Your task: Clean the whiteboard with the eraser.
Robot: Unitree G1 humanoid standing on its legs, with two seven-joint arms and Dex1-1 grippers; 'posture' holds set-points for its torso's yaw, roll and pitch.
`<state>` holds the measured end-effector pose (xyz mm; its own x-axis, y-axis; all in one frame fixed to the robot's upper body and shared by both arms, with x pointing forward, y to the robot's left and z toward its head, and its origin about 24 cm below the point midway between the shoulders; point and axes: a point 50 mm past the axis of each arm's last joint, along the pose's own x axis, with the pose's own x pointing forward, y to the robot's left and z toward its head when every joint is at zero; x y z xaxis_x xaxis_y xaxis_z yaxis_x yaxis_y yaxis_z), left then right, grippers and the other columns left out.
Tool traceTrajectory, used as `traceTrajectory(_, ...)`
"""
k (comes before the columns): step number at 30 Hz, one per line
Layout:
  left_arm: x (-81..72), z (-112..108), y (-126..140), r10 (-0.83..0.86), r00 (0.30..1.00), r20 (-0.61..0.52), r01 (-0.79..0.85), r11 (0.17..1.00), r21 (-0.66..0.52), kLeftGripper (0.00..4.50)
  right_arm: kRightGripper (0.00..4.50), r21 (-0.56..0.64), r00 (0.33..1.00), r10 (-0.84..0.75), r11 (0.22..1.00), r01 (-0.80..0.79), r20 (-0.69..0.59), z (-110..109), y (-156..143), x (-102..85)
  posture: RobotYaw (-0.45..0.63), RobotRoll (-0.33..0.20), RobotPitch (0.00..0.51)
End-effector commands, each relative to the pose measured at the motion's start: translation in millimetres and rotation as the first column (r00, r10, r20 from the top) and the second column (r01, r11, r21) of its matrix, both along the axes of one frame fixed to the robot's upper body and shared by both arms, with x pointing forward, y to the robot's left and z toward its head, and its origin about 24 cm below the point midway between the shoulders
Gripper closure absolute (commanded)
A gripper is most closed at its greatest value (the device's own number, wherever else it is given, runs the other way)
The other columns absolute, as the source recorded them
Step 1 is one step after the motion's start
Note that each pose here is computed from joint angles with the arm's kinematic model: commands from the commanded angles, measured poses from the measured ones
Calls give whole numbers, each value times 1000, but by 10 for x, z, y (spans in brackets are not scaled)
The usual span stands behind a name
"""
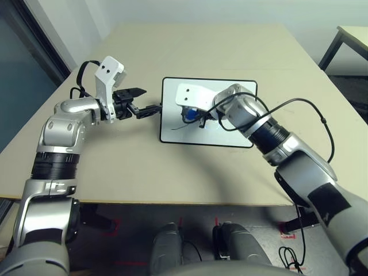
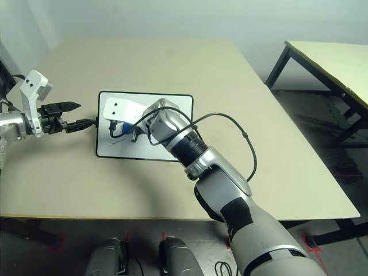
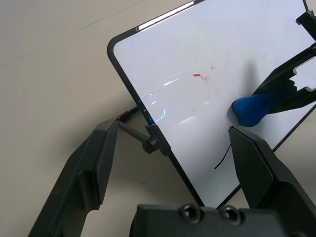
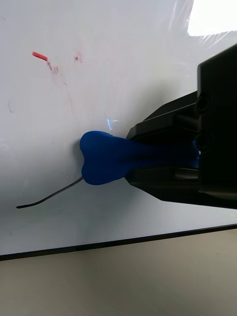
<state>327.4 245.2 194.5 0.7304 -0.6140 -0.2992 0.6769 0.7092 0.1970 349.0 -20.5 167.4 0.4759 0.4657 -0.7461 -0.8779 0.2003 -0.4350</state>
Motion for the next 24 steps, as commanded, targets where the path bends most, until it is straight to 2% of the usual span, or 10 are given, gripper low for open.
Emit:
traceTrajectory(1,4,-37,-4,0,1000,-13,0,1000,3,0,3916,-23,1000,-13,1000,14,23,44,1,26,-1,0,54)
traceTrajectory(7,-8,-37,-8,0,1000,-12,0,1000,1,0,3917,67,983,-108,993,99,149,361,4,314,2,0,51)
traceTrajectory(10,-12,-37,-12,0,1000,-11,0,1000,1,0,3917,75,981,-118,991,108,153,379,11,360,5,0,49)
traceTrajectory(14,-17,-28,-13,0,1000,-9,0,1000,1,0,3917,43,993,-72,997,68,98,250,54,267,4,0,50)
traceTrajectory(20,-23,-22,-14,2,1000,-9,-2,1000,-2,0,3918,-23,1000,25,999,-25,-7,-31,55,-61,3,0,57)
traceTrajectory(24,-23,-19,-15,3,1000,-9,-3,1000,-3,0,3918,-38,999,28,999,-29,-17,-69,31,-98,3,0,57)
